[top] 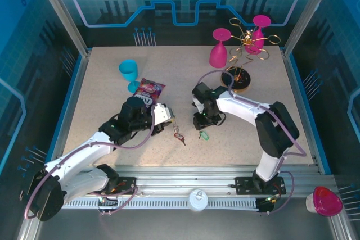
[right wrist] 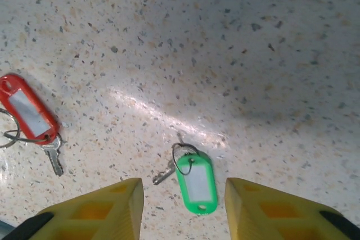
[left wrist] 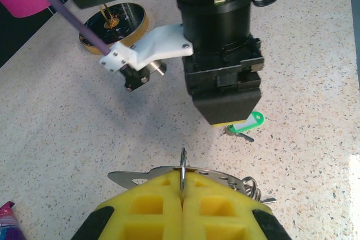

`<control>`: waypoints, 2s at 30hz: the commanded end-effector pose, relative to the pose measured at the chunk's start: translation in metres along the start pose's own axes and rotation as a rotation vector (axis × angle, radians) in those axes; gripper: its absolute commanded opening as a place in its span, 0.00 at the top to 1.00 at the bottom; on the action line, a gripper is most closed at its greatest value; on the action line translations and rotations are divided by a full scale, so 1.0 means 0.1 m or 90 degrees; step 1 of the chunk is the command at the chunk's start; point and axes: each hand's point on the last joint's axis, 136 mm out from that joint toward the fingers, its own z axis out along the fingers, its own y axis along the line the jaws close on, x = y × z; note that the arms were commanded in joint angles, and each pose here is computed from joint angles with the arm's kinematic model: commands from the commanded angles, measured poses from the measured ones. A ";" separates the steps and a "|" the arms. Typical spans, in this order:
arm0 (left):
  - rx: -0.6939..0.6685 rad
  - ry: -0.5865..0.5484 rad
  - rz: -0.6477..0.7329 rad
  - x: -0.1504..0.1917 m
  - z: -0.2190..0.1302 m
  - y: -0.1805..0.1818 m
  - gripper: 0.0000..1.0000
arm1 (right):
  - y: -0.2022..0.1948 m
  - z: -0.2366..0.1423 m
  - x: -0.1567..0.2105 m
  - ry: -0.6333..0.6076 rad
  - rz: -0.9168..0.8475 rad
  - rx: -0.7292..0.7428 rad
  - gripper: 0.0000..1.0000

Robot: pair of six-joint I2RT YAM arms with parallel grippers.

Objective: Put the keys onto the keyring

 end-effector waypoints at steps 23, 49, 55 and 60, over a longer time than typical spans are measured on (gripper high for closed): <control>-0.007 -0.020 0.018 -0.06 -0.01 0.01 1.00 | 0.07 0.27 0.06 -0.022 -0.038 -0.050 0.72; -0.008 -0.023 0.024 -0.06 -0.02 0.02 1.00 | 0.03 0.34 -0.01 -0.011 -0.050 -0.028 0.82; -0.009 -0.022 0.023 -0.06 -0.02 0.02 1.00 | 0.00 0.35 0.01 -0.004 -0.052 -0.016 0.81; -0.008 -0.023 0.024 -0.06 -0.03 0.02 1.00 | -0.01 0.36 0.03 0.004 -0.051 -0.013 0.81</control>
